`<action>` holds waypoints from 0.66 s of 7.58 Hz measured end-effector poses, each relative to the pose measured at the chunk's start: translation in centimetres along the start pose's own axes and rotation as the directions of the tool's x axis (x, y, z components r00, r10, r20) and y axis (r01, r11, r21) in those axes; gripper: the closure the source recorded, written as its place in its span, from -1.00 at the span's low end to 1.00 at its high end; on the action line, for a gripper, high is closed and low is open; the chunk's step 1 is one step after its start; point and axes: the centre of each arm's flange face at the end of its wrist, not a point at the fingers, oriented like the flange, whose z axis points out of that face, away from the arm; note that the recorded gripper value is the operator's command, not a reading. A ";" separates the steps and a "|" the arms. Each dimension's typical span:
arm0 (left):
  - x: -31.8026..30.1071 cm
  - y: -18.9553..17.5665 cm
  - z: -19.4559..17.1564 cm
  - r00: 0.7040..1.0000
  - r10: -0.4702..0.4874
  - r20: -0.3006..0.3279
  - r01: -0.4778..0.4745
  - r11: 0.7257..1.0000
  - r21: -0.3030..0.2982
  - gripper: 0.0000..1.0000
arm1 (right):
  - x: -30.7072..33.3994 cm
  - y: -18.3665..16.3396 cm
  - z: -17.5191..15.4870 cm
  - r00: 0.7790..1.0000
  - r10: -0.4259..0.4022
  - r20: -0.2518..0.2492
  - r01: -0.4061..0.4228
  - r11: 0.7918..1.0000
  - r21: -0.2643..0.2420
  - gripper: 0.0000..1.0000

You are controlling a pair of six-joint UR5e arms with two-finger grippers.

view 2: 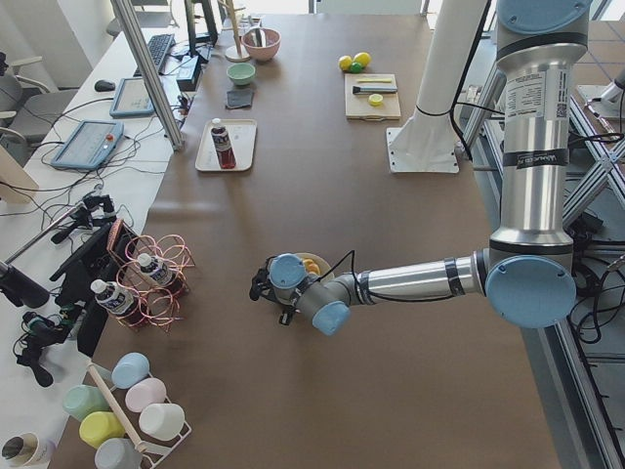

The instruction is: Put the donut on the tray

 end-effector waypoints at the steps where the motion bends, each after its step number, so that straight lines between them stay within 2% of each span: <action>1: 0.4 -0.3 -0.2 1.000 0.007 -0.009 -0.007 1.000 0.005 1.00 | -0.1 -0.1 -0.1 1.000 -0.001 0.000 0.001 1.000 0.002 -1.00; 2: 1.1 -0.7 -0.6 1.000 0.013 -0.027 -0.013 1.000 0.006 1.00 | -0.1 -0.2 -0.2 1.000 -0.002 0.001 0.002 1.000 0.003 -1.00; 3: 2.0 -1.8 -1.3 0.997 0.003 -0.071 -0.003 1.000 -0.002 1.00 | -0.3 -0.2 -0.3 1.000 -0.004 0.003 0.004 1.000 0.005 -1.00; 5: 3.0 -5.4 -5.1 0.989 -0.071 -0.131 0.072 0.997 0.000 1.00 | -0.7 -0.4 -0.4 0.999 -0.007 0.036 0.007 1.000 0.011 -1.00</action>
